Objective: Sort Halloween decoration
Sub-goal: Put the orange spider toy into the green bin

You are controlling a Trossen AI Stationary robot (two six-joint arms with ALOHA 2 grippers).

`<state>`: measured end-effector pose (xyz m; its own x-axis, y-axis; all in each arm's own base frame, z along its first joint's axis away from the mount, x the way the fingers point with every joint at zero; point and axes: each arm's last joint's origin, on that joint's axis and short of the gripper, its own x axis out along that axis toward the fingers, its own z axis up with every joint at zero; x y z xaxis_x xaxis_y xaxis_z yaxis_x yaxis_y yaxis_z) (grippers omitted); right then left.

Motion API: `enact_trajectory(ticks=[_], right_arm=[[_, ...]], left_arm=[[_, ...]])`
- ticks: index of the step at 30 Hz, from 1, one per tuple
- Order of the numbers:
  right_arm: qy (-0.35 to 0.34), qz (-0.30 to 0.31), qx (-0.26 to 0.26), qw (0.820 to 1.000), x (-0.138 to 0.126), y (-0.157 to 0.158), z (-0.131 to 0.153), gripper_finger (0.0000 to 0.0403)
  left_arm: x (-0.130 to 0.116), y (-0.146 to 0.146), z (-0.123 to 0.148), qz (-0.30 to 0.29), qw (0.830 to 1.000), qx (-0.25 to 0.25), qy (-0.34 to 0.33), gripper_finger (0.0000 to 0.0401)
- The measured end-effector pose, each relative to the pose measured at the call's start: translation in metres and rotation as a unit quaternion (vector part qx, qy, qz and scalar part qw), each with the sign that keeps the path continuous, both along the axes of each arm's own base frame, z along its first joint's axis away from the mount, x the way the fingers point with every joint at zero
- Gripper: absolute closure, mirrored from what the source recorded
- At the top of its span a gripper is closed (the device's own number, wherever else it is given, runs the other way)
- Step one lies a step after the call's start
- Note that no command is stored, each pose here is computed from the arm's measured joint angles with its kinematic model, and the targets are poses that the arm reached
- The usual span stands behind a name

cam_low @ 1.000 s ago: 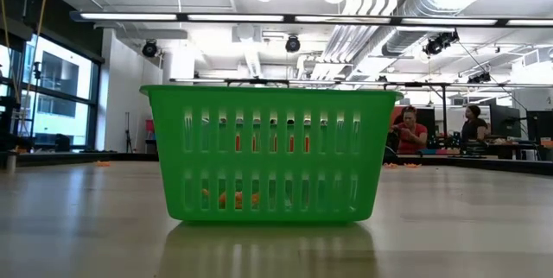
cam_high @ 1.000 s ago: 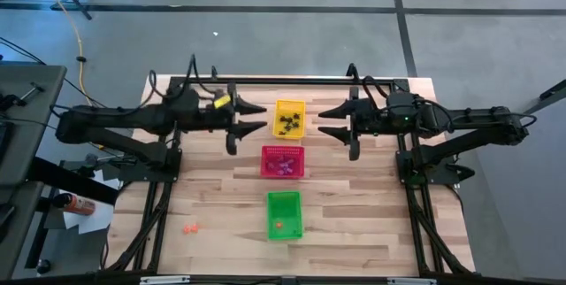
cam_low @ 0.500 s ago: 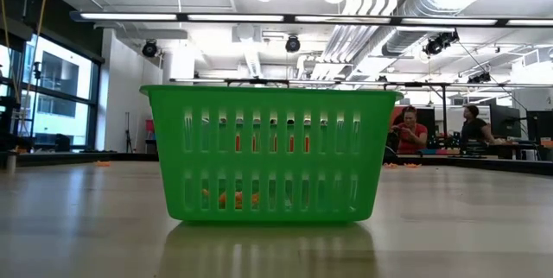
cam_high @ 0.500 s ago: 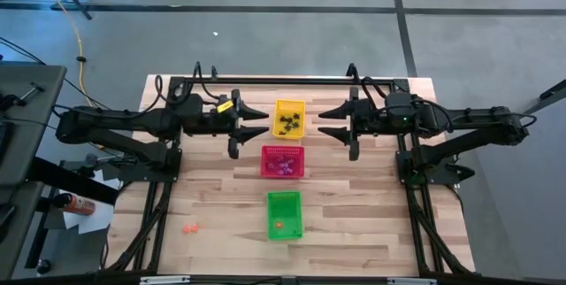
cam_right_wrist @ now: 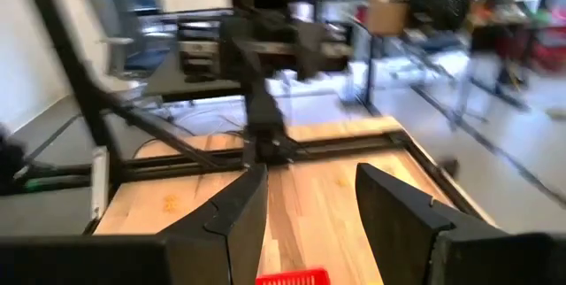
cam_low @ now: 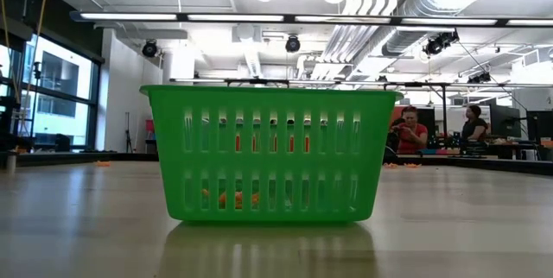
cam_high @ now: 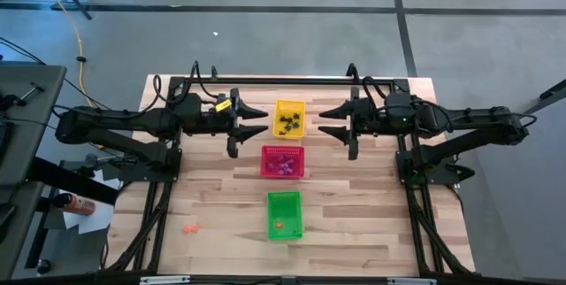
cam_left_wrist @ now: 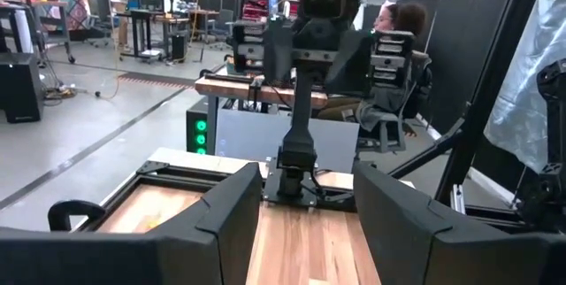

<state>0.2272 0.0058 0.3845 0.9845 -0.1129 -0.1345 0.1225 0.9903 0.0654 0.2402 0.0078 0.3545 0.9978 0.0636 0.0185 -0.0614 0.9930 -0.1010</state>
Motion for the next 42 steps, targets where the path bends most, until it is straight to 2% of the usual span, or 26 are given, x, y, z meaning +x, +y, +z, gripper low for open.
enact_trajectory(ticks=[3, 5, 7, 9, 10, 15, 20, 22, 28, 32, 35, 42], right_arm=[[0.047, -0.095, 0.042, 0.994, -0.002, -0.006, -0.012, 0.0234], [0.103, -0.162, 0.060, 0.980, -0.003, -0.013, -0.026, 0.0234], [0.147, -0.249, 0.087, 0.953, -0.005, -0.024, -0.042, 0.0234], [0.159, -0.340, 0.136, 0.917, -0.007, -0.047, -0.052, 0.0234], [0.168, -0.364, 0.161, 0.902, -0.008, -0.062, -0.055, 0.0234], [0.235, -0.383, 0.250, 0.858, -0.012, -0.135, -0.075, 0.0234], [0.346, -0.428, 0.315, 0.773, -0.018, -0.182, -0.124, 0.0234], [0.378, -0.426, 0.337, 0.750, -0.016, -0.193, -0.142, 0.0234], [0.449, -0.410, 0.355, 0.710, -0.003, -0.209, -0.189, 0.0234], [0.484, -0.405, 0.353, 0.691, 0.002, -0.214, -0.212, 0.0234], [0.490, -0.414, 0.345, 0.685, 0.005, -0.218, -0.222, 0.0234], [0.499, -0.417, 0.343, 0.678, 0.009, -0.222, -0.239, 0.0234]], left_arm=[[0.000, 0.000, 0.000, 0.001, 1.000, 0.000, 0.000, 0.0231], [0.000, 0.000, 0.000, 0.001, 1.000, -0.001, 0.000, 0.0231], [0.000, 0.000, 0.000, 0.001, 1.000, -0.005, 0.000, 0.0231], [0.000, 0.000, 0.000, 0.001, 1.000, -0.017, -0.001, 0.0231], [0.000, 0.000, 0.000, 0.002, 1.000, -0.021, -0.002, 0.0231], [0.000, 0.000, 0.000, 0.003, 1.000, -0.027, -0.002, 0.0231], [0.000, 0.000, 0.000, 0.002, 0.999, -0.052, -0.004, 0.0231], [0.000, 0.000, 0.000, 0.002, 0.999, -0.054, -0.004, 0.0231], [0.000, 0.000, 0.000, 0.002, 0.999, -0.054, -0.004, 0.0231], [0.000, 0.000, 0.000, 0.002, 0.998, -0.064, -0.006, 0.0231], [0.000, 0.000, 0.000, 0.002, 0.997, -0.079, -0.006, 0.0231], [0.000, 0.000, 0.000, 0.000, 0.997, -0.080, -0.006, 0.0231]])
